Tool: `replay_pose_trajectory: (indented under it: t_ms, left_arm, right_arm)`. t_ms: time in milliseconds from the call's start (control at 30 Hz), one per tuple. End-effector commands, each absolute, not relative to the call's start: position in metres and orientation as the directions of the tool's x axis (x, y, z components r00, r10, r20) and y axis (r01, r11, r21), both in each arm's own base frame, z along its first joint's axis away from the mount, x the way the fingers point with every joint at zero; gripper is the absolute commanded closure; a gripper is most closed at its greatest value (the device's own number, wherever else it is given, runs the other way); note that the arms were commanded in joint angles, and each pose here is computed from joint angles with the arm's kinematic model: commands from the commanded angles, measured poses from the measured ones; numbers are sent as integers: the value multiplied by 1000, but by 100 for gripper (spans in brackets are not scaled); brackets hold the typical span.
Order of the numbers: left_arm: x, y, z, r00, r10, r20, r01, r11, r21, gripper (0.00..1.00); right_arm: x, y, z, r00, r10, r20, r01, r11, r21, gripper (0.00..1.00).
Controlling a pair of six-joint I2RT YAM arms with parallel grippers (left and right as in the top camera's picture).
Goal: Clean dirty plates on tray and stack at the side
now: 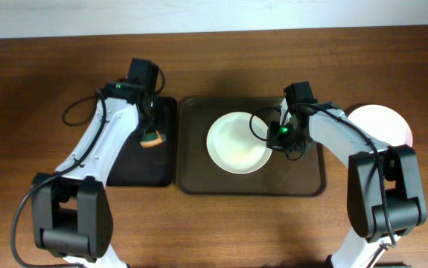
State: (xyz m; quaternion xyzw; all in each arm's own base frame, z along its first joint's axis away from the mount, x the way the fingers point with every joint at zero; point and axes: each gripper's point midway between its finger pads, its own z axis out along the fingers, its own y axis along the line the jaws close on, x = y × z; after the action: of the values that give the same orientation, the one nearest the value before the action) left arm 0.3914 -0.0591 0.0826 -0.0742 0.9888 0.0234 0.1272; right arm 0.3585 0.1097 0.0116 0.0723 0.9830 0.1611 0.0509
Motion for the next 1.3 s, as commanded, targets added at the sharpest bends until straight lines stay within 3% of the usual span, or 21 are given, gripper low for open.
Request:
replay_pose_trajectory:
  t_ms: [0, 100, 233, 533, 567, 600, 633, 667, 700, 833, 900, 1067, 1167, 1267]
  left_arm:
    - [380, -51, 54, -961, -139, -238, -154, 987, 44, 100]
    - [383, -51, 43, -954, -140, -265, -155, 987, 34, 100]
    - [384, -58, 29, -955, -75, -288, -81, 997, 10, 100]
    - [379, -58, 6, -949, -29, -315, -33, 999, 7, 98]
    - [378, -58, 6, -949, -29, -315, -33, 999, 7, 93]
    - [378, -58, 6, -949, -29, -315, -33, 999, 7, 78]
    - [378, -58, 6, -949, -29, -315, -33, 999, 7, 54]
    - [378, -58, 6, -949, -29, -314, -33, 999, 7, 41]
    - [378, -58, 6, -949, -29, -313, -33, 999, 8, 34]
    - [376, -58, 6, -951, -29, -307, -33, 999, 9, 30]
    - [375, -58, 5, -953, -29, -301, -33, 999, 10, 30]
    - [363, -61, 2, -967, -26, -252, -25, 1000, -9, 55]
    - [360, -60, 1, -970, -26, -240, -25, 1000, -7, 98]
    - [361, -60, 1, -970, -26, -240, -25, 1000, -7, 100]
  right_arm:
    - [356, 109, 7, -991, 103, -84, 72, 949, 308, 96]
    - [357, 109, 16, -991, 86, -102, 50, 950, 309, 96]
    - [368, 93, 53, -969, 88, -229, 34, 973, 229, 96]
    - [376, 34, 150, -852, -36, -522, 15, 995, -94, 96]
    - [376, 27, 158, -841, -46, -540, 32, 991, -133, 96]
    - [374, 17, 167, -828, -45, -559, 63, 983, -172, 96]
    - [373, 9, 177, -814, -56, -578, 85, 973, -214, 96]
    - [372, 5, 183, -805, -66, -590, 93, 968, -234, 96]
    - [370, 0, 190, -795, -73, -602, 106, 961, -257, 96]
    - [367, -7, 206, -775, -121, -620, 100, 946, -309, 96]
    - [365, -8, 212, -769, -156, -619, 88, 935, -344, 96]
    - [365, -8, 223, -760, -252, -600, 80, 879, -471, 96]
    - [365, -1, 231, -741, -285, -608, 96, 851, -516, 96]
    - [366, 6, 235, -728, -306, -613, 94, 841, -532, 96]
